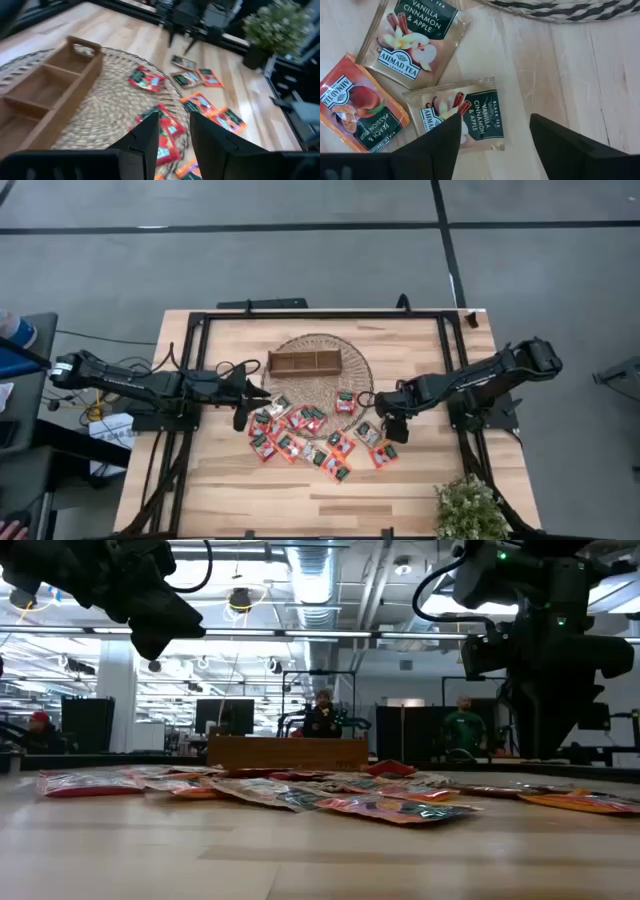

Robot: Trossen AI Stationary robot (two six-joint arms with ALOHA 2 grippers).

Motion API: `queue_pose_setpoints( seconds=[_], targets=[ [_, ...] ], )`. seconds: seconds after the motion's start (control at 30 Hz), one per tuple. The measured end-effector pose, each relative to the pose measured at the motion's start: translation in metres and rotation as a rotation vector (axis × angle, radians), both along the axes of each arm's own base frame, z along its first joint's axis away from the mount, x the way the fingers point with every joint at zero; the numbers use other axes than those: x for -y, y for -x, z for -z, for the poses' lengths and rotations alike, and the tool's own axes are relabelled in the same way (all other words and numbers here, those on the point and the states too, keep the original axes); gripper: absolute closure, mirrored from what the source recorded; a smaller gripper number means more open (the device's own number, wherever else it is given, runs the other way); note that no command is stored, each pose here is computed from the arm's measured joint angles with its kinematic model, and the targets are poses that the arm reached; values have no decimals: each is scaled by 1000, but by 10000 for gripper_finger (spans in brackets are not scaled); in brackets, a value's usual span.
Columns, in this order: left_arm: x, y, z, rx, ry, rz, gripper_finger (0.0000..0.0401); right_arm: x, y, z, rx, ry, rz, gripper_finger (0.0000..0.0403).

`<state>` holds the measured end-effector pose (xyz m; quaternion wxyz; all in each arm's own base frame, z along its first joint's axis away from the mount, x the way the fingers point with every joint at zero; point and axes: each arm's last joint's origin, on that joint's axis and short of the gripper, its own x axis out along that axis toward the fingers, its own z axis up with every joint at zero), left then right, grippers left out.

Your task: Pick & Place Tea

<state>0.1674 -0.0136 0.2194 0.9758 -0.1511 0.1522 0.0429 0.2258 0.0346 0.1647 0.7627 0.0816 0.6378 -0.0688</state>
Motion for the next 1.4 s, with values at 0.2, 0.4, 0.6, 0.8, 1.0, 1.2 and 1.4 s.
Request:
queue_pose_setpoints(
  seconds=[0.2,0.4,0.6,0.8,1.0,1.2,1.4],
  targets=[
    [2,0,1,-17,-27,71,300,0,0,0,0,0,0,159],
    [2,1,2,-25,-26,72,300,-1,-2,8,-38,5,-1,159],
    [2,1,3,-32,-22,71,300,-2,-9,30,-135,18,-1,159],
    [2,1,3,-32,-8,67,300,-2,-11,42,-199,15,0,160],
    [2,1,3,-32,0,64,300,-1,-9,38,-168,11,-3,218],
    [2,1,3,-32,1,64,300,4,-8,35,-165,-5,-3,368],
    [2,1,3,-32,1,63,300,6,-8,35,-169,-6,-15,392]
  ],
)
